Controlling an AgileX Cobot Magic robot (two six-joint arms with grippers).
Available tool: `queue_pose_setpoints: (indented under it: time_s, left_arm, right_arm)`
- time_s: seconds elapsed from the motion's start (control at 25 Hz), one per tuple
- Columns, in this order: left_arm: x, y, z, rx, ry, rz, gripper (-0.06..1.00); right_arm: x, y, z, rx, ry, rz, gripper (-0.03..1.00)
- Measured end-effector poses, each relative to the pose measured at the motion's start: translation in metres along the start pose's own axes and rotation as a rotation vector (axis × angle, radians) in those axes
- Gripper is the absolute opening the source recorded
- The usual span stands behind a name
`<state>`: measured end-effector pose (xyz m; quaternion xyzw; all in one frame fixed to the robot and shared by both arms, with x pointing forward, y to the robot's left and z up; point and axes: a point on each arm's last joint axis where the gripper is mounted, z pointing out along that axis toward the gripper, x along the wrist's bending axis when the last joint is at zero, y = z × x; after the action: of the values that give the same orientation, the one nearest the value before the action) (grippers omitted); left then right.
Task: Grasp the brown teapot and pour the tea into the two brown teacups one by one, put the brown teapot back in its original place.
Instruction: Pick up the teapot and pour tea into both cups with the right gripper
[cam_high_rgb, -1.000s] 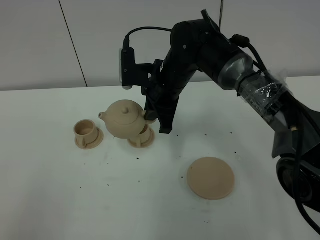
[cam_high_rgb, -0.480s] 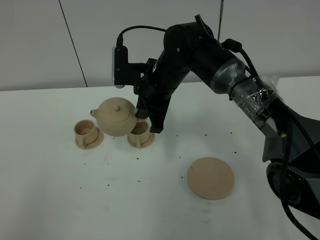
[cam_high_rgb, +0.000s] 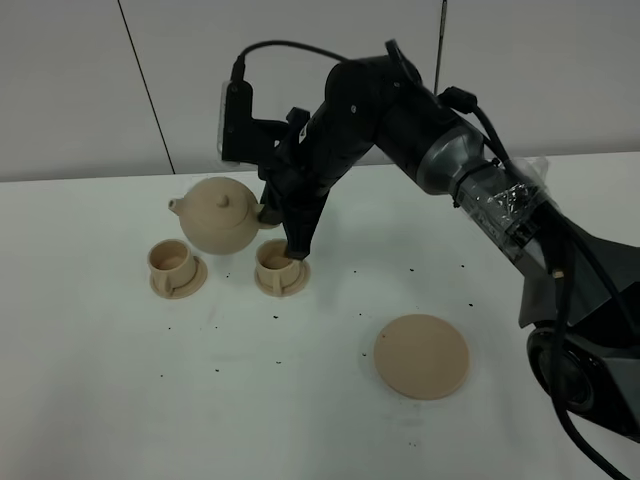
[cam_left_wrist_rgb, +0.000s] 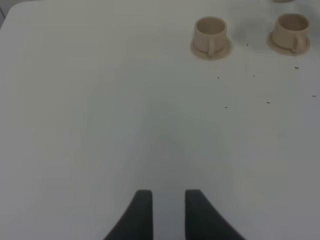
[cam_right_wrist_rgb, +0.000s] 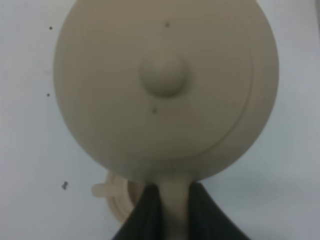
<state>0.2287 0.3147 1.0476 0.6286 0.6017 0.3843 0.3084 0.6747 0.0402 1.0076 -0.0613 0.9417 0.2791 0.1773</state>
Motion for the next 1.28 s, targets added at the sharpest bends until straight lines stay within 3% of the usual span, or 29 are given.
queue_pose_setpoints:
  time_s: [0.24,0.6,0.96,1.28]
  left_arm:
    - [0.0,0.0,0.0,0.0,0.0,0.0,0.23]
    - [0.0,0.0,0.0,0.0,0.0,0.0,0.23]
    - [0.0,0.0,0.0,0.0,0.0,0.0,0.23]
    - [0.0,0.0,0.0,0.0,0.0,0.0,0.23]
  right_arm:
    - [0.004,-0.008,0.015,0.017,0.022,0.091,0.09]
    - [-0.005,-0.003,0.015,-0.04,-0.067,0.156,0.09]
    - [-0.008,0.0,0.015,-0.065,-0.106,0.177,0.09]
    - [0.005,0.01,0.037,-0.081,-0.103,0.153,0.09]
